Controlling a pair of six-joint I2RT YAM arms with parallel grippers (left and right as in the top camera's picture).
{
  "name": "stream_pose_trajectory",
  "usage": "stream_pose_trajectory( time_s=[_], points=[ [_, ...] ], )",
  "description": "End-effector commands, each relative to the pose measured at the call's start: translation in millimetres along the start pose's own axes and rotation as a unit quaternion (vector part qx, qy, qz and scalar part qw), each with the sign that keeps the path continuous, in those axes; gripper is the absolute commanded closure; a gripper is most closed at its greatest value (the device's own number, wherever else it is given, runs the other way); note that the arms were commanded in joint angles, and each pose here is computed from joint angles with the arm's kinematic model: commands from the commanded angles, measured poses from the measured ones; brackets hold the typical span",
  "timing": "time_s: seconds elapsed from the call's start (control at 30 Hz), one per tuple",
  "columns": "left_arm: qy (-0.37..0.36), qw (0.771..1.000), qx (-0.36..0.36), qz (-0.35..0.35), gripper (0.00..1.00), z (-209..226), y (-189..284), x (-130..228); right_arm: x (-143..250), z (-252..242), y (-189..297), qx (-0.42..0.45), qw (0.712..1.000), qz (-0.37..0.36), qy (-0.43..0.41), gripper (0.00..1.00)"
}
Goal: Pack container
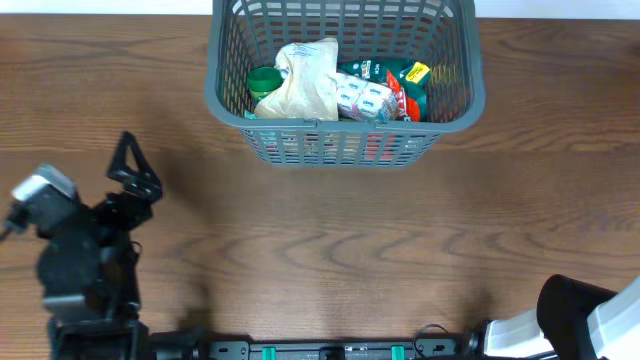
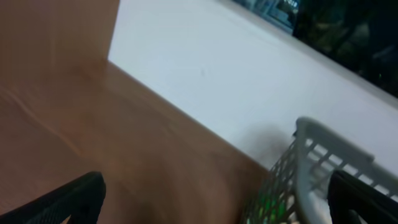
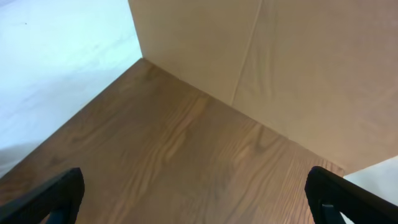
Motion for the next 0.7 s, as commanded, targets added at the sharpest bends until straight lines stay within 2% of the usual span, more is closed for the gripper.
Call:
stream_pose_trajectory(
  time_s=[0.0,0.2,0.43,0.67],
  points=[
    [0.013,1.0,0.009,0.007,0.01,4.5,-1.9,28.6,-0.7,-2.0,-1.4,0.008,1.0,-0.002,-0.007,0.01],
    [0.051,0.999,0.007,0.012,0.01,16.2,-2.4,77.2,-0.7,-2.0,-1.4,0.008,1.0,-0.002,-0.007,0.01],
    [0.054,0.998,0.039,0.004,0.01,16.8,-2.7,107.8,-0.7,-2.0,-1.4,0.008,1.0,-0.002,-0.007,0.01],
    [0.033,0.997,0.068,0.032,0.01,14.2,-8.3,137.5,-0.7,-2.0,-1.4,0.008,1.0,-0.002,-0.007,0.01]
  ],
)
Point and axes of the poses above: each gripper's point midway between its finger pads, its own y axis back along the fingers, its own z axis along the line the jaws close on, x = y × z, the point moved 6 cm from there along y, back along the fingers, and after that the axes turned 15 degrees about -y, right-handed, at the moved point
